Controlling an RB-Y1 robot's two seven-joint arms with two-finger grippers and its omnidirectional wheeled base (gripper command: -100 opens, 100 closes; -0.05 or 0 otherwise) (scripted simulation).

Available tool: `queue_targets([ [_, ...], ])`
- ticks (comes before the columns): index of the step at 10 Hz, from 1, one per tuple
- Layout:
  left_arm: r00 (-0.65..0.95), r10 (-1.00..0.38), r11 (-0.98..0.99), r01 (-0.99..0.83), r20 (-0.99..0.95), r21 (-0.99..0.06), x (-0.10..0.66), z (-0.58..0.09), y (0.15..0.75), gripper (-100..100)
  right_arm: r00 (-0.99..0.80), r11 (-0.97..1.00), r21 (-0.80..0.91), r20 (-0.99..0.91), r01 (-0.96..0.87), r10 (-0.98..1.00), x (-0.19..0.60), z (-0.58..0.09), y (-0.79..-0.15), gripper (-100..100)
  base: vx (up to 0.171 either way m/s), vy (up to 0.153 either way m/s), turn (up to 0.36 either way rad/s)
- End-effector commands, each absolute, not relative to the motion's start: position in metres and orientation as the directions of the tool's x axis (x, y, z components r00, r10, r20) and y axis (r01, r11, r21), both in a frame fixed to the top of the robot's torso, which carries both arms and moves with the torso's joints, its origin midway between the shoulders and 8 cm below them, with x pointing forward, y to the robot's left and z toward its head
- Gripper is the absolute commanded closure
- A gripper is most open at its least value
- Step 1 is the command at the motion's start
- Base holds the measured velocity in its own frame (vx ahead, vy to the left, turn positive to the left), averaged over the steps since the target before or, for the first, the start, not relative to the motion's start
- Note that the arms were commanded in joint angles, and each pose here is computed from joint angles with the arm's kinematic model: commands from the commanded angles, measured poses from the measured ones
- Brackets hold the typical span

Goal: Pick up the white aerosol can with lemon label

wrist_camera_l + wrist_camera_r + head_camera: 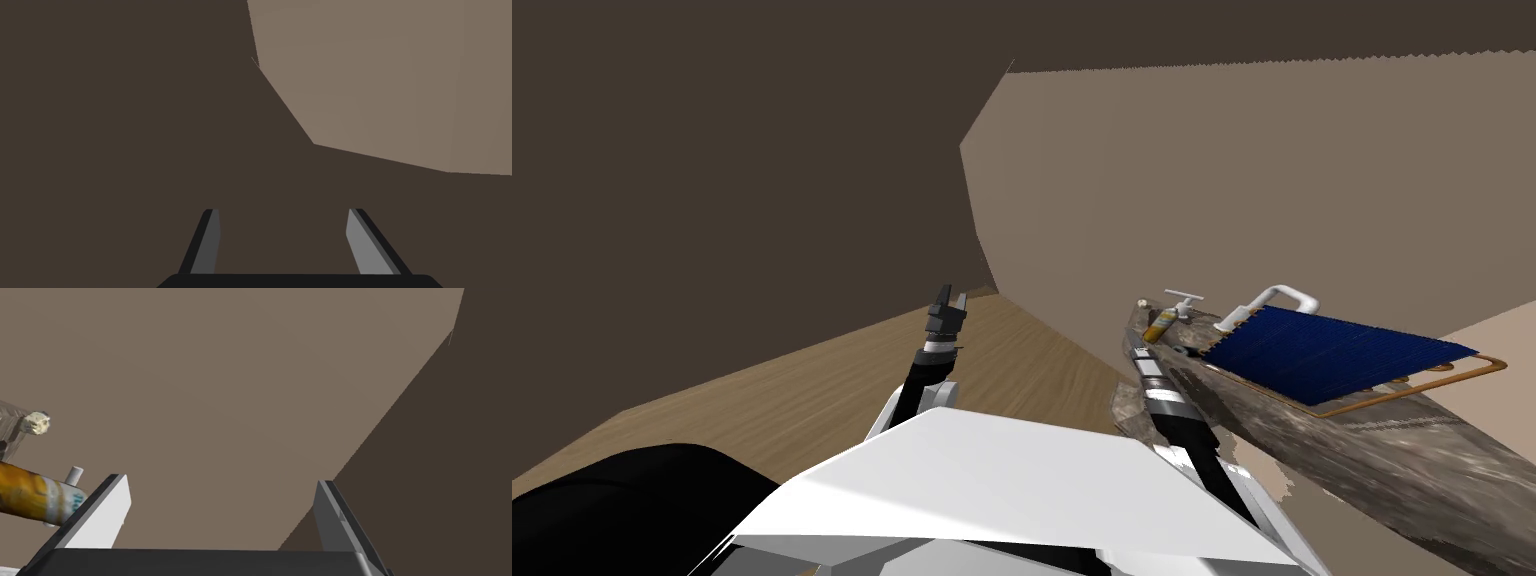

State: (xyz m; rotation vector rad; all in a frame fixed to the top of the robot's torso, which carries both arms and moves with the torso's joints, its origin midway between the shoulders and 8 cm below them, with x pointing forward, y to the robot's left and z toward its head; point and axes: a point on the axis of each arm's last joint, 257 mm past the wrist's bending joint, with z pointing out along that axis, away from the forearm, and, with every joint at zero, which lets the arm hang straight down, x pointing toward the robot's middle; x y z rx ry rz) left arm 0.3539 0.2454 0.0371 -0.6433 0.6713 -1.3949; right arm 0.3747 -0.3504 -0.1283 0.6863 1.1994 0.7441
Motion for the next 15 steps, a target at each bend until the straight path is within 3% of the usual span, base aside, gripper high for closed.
queue_targets([
  [1, 0.057, -0.997, 0.072, 0.658, -0.045, -0.75, 0.354, 0.037, 0.245, 0, 0.193, 0.637, 0.769, -0.62, -0.042, 0.761, 0.367, -0.151, -0.373, -100, 0.011, 0.239, -0.206],
  [8, 0.058, -0.997, 0.072, 0.657, -0.046, -0.75, 0.354, 0.037, 0.245, 0, 0.138, 0.764, 0.601, -0.799, 0.235, 0.586, 0.326, -0.203, -0.445, -100, 0.048, 0.143, -0.123],
  [12, 0.058, -0.997, 0.072, 0.657, -0.046, -0.75, 0.354, 0.037, 0.245, 0, 0.035, 0.824, 0.403, -0.905, 0.399, 0.425, 0.283, -0.225, -0.498, -100, 0.149, 0.136, -0.139],
  [15, 0.058, -0.997, 0.073, 0.657, -0.046, -0.75, 0.354, 0.037, 0.245, 0, -0.058, 0.847, 0.242, -0.951, 0.473, 0.304, 0.254, -0.23, -0.532, -100, 0.2, 0.024, -0.101],
])
